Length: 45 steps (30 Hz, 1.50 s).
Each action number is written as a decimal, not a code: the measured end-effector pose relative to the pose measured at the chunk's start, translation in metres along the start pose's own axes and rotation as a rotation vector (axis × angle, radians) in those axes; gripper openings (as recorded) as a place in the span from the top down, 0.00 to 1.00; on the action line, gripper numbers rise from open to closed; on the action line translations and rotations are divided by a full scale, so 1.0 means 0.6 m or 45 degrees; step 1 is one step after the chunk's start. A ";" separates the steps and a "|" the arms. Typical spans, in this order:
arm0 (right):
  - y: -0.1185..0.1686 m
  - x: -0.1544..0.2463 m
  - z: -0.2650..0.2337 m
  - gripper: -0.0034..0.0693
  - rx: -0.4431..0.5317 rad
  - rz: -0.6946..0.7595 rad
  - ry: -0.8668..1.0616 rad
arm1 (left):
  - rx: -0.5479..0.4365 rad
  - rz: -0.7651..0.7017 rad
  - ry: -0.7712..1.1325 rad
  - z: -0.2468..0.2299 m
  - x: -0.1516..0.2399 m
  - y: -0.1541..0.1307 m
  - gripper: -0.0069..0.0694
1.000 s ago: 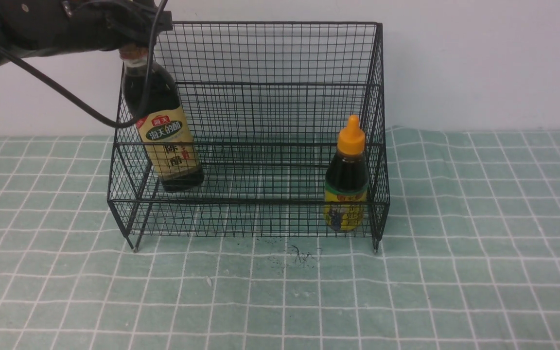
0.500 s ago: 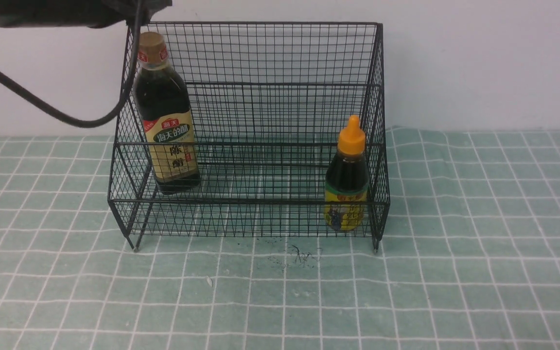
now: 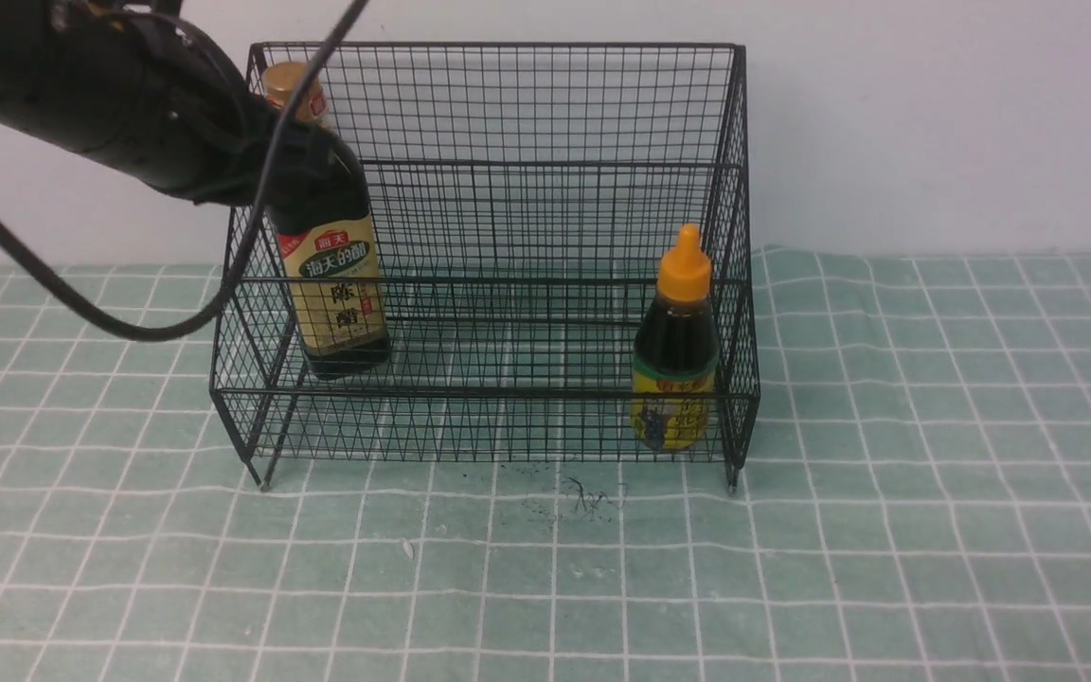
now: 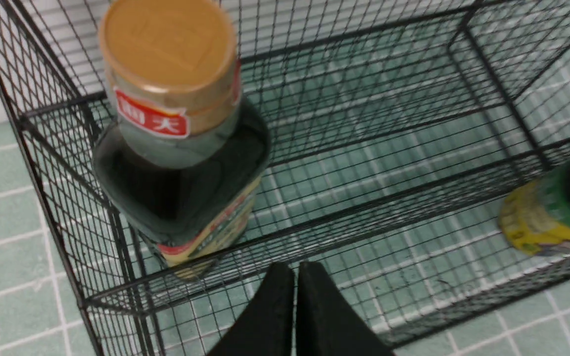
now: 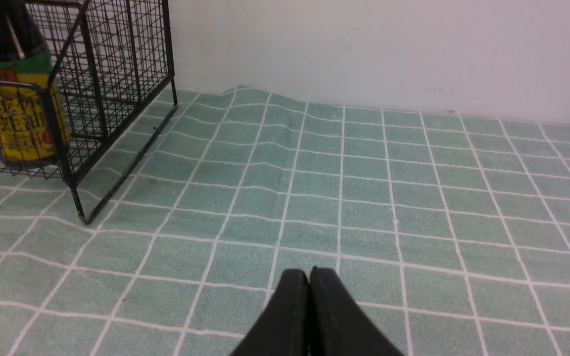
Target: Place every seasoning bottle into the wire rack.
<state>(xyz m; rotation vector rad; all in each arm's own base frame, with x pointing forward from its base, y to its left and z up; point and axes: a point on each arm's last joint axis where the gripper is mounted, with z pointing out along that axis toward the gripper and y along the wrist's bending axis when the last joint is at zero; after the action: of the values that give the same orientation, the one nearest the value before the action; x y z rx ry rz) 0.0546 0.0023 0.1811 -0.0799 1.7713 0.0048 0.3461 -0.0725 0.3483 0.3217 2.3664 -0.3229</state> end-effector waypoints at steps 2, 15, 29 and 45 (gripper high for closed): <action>0.000 0.000 0.000 0.97 0.000 0.000 0.000 | -0.014 -0.012 -0.001 0.029 0.000 0.008 0.92; 0.000 0.000 0.000 0.97 0.000 0.000 0.000 | -0.070 -0.010 0.058 0.102 0.013 0.031 0.92; 0.000 0.000 0.000 0.97 0.000 0.000 0.000 | -0.218 0.026 0.091 0.101 0.017 0.049 0.92; 0.000 0.000 0.000 0.97 0.000 0.000 0.000 | -0.225 0.026 -0.035 -0.084 0.009 0.008 0.92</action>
<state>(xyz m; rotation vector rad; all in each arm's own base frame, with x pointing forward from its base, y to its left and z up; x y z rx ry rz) 0.0546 0.0023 0.1811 -0.0799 1.7713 0.0048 0.3123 -0.0514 0.3795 0.2559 2.3429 -0.1063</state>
